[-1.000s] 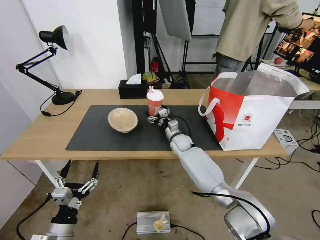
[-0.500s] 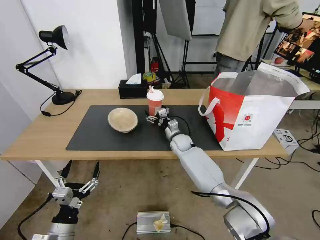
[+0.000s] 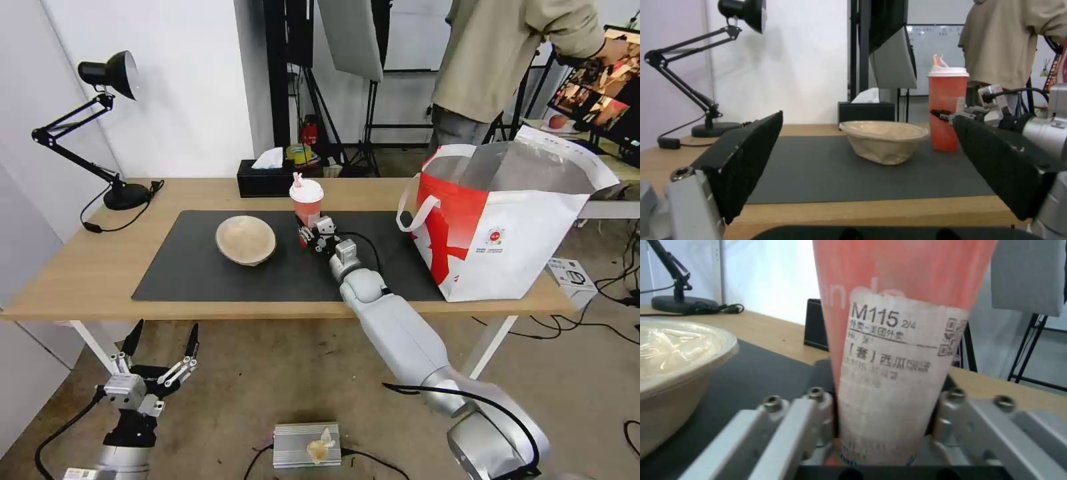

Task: Pick up the trash from the table and place it into the takeout bag.

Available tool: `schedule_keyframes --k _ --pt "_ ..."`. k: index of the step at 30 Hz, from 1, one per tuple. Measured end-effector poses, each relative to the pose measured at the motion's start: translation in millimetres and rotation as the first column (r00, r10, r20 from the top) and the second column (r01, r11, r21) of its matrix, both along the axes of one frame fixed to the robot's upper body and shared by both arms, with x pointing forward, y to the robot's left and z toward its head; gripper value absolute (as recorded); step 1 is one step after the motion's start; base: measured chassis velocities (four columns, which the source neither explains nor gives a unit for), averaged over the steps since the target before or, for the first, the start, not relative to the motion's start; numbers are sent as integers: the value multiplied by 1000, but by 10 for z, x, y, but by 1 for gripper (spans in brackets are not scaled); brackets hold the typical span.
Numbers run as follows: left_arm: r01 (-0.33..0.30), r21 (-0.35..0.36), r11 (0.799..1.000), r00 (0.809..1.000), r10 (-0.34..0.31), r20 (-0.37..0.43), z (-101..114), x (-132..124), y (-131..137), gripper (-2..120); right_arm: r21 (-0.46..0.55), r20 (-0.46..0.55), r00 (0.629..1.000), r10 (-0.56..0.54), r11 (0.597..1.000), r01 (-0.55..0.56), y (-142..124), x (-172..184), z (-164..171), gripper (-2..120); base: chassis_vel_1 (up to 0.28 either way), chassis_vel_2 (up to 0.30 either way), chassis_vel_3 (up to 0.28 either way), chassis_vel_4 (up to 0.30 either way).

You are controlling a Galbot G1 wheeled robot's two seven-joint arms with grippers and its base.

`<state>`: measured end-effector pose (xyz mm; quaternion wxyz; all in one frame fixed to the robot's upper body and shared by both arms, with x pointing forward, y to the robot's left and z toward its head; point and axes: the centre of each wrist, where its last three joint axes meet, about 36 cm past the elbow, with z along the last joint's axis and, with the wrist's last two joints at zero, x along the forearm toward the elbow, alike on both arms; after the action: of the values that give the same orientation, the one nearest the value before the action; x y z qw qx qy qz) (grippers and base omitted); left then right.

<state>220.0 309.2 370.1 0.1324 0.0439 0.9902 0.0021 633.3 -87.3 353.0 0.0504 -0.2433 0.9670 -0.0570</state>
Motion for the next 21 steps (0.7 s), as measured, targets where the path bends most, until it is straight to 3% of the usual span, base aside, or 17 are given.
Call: schedule_keyframes --k 10,21 --pt "0 -2 1000 1000 0 -1 -4 1 -5 100 -1 -1 1000 0 1000 0 -9 -2 -6 4 0 0 0 0" --pt "-2 1 1000 1000 2 -1 -3 2 11 100 -12 -7 1000 -7 1000 7 -100 -7 -44 3 0 0 0 0"
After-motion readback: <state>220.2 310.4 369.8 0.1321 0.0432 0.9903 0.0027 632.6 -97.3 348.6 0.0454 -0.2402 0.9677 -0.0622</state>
